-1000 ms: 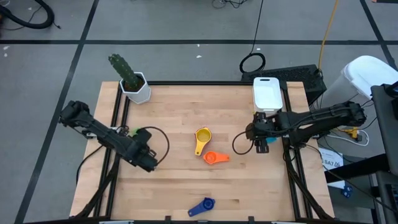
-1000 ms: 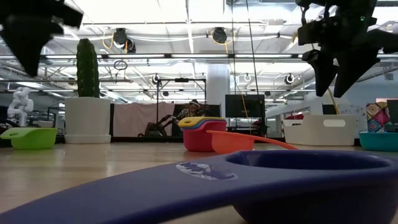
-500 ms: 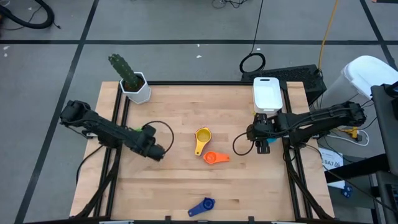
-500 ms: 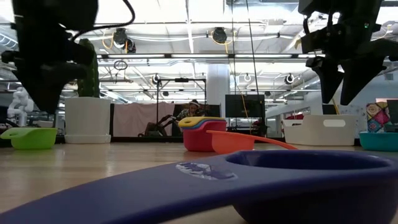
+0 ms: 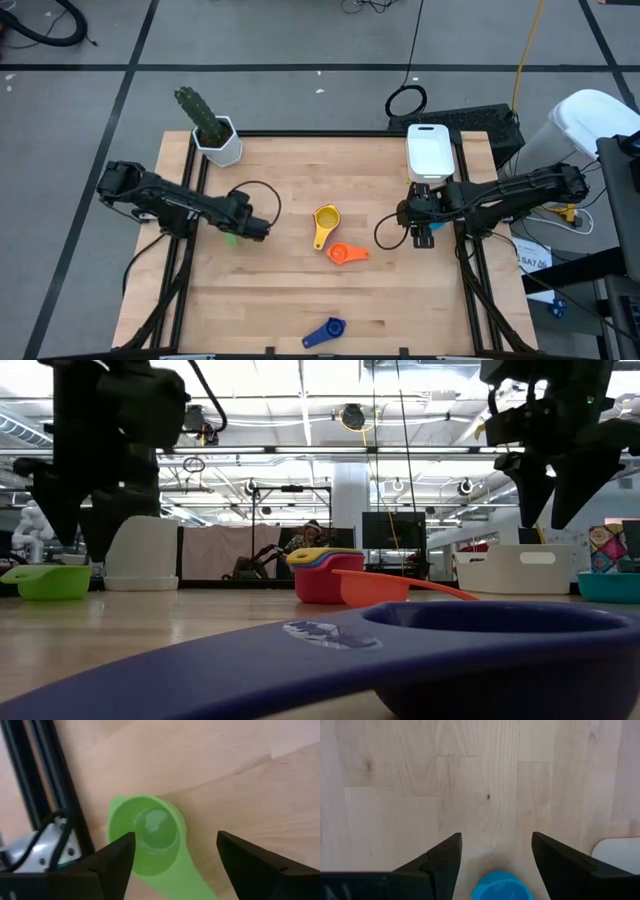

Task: Nest measuring cups in basket
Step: Stack the green measuring cup on top of the yellow measuring cup

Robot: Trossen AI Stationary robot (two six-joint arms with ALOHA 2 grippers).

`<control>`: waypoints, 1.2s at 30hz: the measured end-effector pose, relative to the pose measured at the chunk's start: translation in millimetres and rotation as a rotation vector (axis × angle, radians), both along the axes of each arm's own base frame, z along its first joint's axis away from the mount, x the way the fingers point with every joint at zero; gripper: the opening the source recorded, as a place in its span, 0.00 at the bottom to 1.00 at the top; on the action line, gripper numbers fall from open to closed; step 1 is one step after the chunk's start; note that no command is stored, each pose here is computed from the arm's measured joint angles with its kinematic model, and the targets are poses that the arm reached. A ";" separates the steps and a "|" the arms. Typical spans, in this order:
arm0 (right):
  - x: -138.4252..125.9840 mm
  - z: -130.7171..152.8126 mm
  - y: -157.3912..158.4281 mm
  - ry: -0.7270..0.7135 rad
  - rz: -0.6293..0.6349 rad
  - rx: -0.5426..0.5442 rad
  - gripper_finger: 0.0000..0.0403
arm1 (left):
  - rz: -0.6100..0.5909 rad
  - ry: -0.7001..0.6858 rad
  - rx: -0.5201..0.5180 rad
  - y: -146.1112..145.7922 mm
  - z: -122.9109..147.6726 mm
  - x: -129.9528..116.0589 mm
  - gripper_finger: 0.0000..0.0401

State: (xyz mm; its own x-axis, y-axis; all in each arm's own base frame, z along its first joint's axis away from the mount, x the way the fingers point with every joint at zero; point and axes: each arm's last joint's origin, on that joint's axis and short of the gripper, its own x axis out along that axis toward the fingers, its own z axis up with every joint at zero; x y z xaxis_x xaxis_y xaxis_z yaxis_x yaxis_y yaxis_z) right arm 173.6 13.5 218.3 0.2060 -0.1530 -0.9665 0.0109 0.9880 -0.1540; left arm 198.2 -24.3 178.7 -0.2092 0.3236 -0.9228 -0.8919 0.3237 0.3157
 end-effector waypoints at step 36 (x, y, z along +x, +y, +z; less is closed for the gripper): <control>-6.3 -1.1 -0.1 0.060 -0.048 0.022 0.58 | -0.119 -0.228 -0.081 -0.8 -33.9 11.4 0.05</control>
State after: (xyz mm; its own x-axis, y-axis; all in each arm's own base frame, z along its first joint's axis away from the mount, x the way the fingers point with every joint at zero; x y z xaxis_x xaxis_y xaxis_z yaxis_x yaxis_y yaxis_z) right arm 167.4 13.4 217.2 0.1404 -0.1395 -0.9802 0.0495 0.9898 -0.1338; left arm 209.5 -25.1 144.8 0.0427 0.2569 -0.9655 -0.8910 0.4469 0.0795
